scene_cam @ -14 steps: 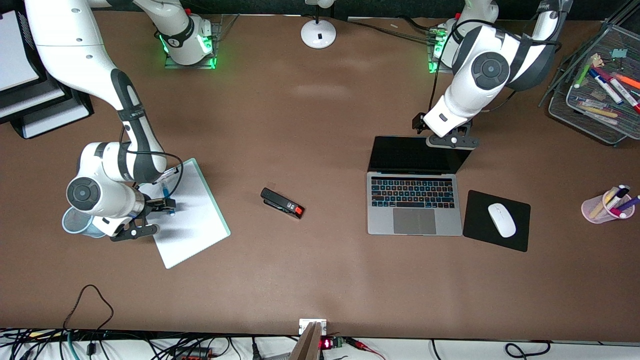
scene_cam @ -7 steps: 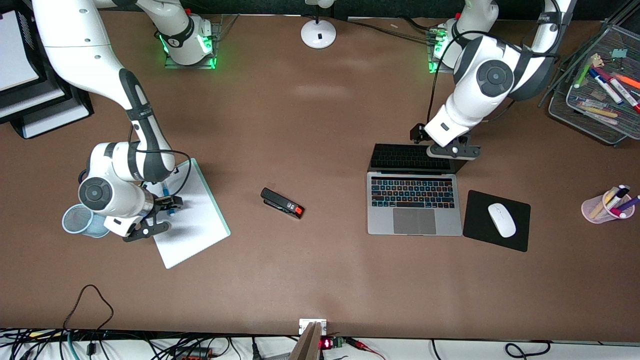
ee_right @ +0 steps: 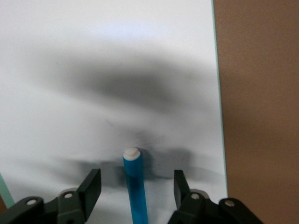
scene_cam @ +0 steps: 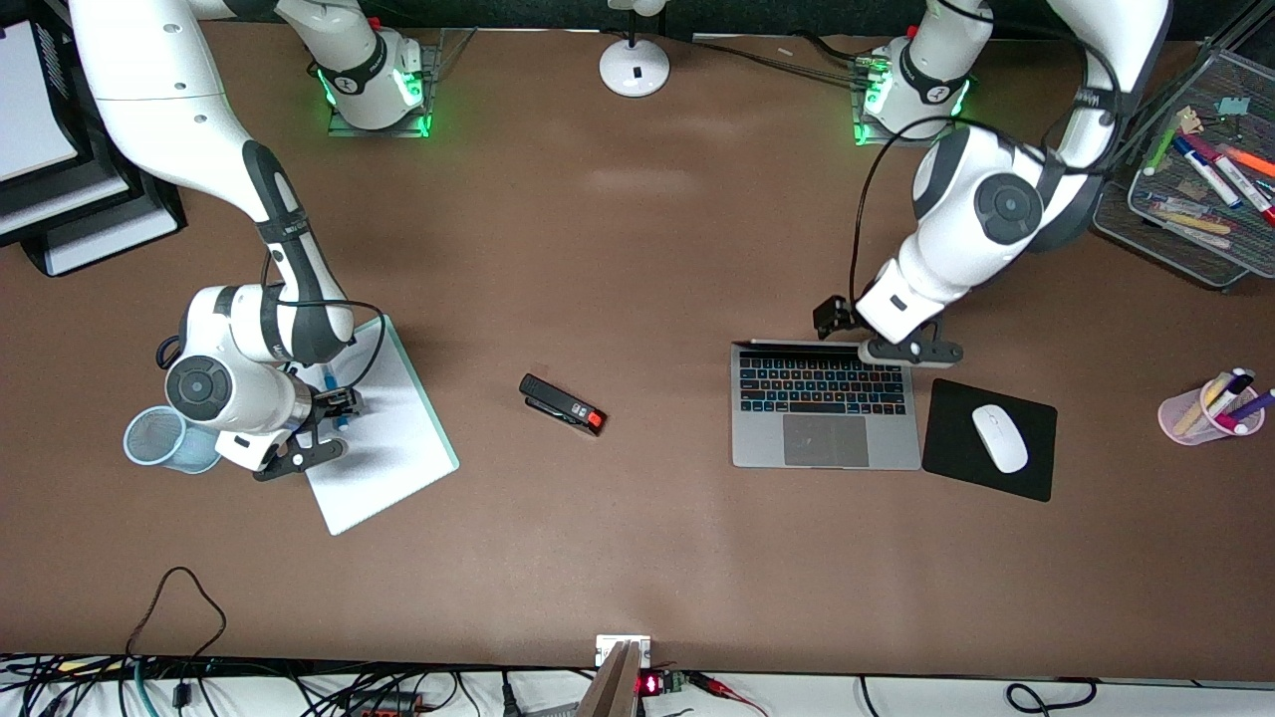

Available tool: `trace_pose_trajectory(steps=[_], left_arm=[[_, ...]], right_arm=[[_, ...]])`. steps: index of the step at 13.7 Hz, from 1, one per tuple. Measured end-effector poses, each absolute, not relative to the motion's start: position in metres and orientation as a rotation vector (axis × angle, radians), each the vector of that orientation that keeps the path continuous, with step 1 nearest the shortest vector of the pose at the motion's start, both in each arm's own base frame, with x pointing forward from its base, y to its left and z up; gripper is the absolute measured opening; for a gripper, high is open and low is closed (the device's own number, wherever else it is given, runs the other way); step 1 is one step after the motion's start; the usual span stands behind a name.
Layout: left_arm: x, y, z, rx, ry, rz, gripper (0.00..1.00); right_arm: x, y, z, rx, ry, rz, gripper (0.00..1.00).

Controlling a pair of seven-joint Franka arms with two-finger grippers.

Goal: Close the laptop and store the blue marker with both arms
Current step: 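Push the laptop lid shut with the left gripper while the right gripper holds the marker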

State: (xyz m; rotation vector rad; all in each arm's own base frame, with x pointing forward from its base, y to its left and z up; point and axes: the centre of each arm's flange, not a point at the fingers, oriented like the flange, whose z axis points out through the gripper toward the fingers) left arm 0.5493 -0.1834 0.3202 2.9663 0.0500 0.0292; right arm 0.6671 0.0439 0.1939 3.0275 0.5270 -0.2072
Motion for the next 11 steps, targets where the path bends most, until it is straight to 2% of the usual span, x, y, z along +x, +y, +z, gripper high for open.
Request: trace_pose_trajectory(steps=[1,3,11], left_arm=[[0.554,-0.181,0.315,2.956,0.062,0.042,1.00],[0.562,-0.177,0.304,2.939,0.085,0.053,1.00],[0.599,-0.171,0.261,2.931,0.049,0.065,1.00]], right_arm=[[0.667,0.044,0.194,3.027,0.528,-0.207,0.66],[0.667,0.044,0.194,3.027,0.531,-0.205,0.58],[0.672,0.045,0.191,3.016,0.599,-0.142,0.57]])
